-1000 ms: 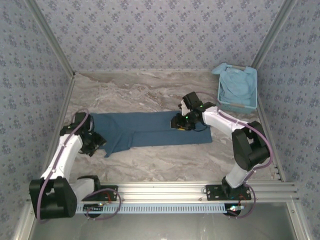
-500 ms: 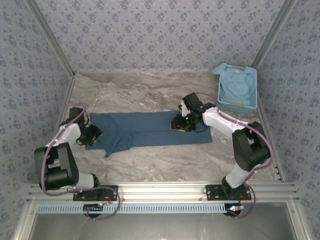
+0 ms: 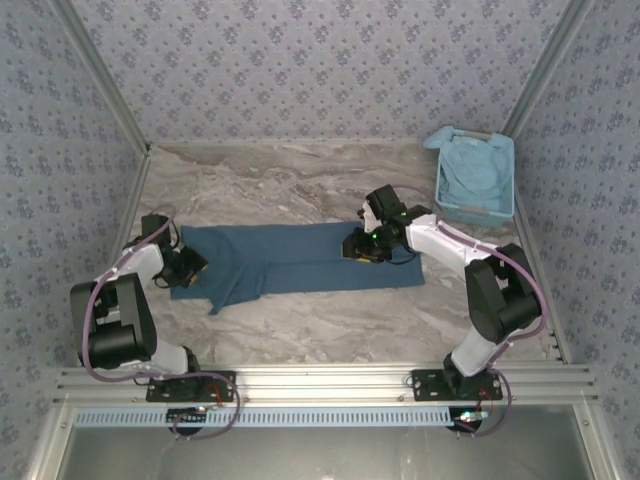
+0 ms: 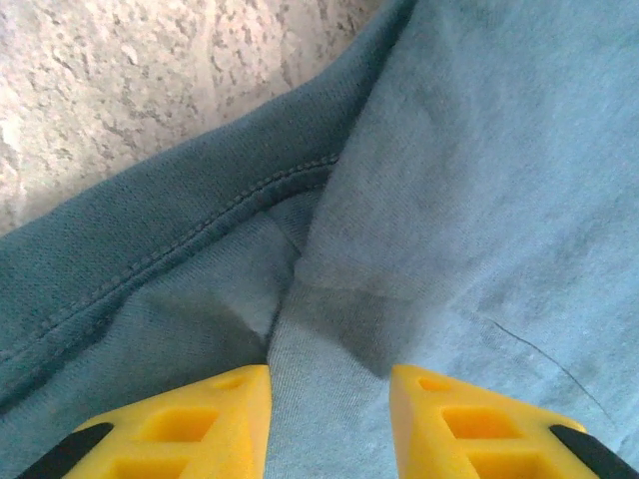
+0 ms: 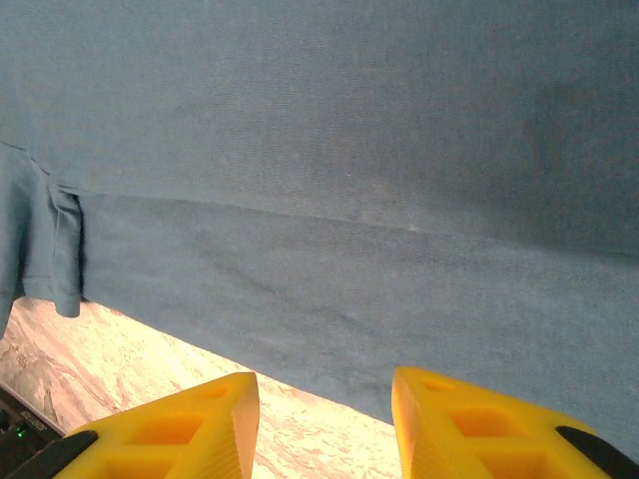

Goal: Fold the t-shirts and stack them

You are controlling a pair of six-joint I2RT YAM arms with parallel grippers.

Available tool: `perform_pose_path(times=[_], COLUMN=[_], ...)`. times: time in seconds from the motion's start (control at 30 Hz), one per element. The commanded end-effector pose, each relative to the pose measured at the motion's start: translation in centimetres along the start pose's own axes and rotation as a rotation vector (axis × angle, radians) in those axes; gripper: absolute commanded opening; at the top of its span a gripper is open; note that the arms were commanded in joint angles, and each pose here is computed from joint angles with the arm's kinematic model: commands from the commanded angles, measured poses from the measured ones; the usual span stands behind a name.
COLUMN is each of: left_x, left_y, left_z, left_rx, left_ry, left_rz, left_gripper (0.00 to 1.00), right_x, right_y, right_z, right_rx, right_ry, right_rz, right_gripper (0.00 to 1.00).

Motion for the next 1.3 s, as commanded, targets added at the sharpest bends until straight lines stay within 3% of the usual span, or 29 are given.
perform_pose_path(times=[0.0,0.13,0.37,0.83,1.07,1.27], left_x=[0.3,0.8,0.4,-1.6,-1.4,-1.9], left_y=[-0.2,-0.3,-0.4,0.7,0.6,1.6], left_z=[-0.1,-0.4,0.5,-0.8,-1.2,-2.9], left_rx=[0.013,0.022,0.031,-0.015,-0.002,-0.014], left_ry=[0.018,0.091,0.064,0.026,0.041,0.074], left_rz=[0.025,0.050,0.035,0.054,0.073,0.061], left_gripper=[0.36,0.41,0.41,0.21,0.00,0.00], right_x=[0.5,0.5,0.4,0.1,0.2,0.2], right_y=[0.3,0.3,0.4,0.0,0.1,0.1], right_z=[-0.4,-0.2,-0.2,-0.2,-0.2,-0.4], right_rx=[0.000,0.001,0.001,0.011,0.009,0.008], right_ry=[0.021,0.023,0.025,0.018,0.020,0.017], right_rz=[-0.004,-0.001,0.003,0.009,0.008,0.009], right_gripper=[0.42,0.42,0.42,0.42,0.42,0.41])
Point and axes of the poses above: each hand's point on the last joint's axis, 136 mm out from that joint toward the fingers, its own z axis out along the fingers, its own x axis along the line the jaws close on, y = z × x, the point moved 4 cm from there along -z, back along the fingers, and after that the axes turned 12 degrees about z, right-handed, at the moved point
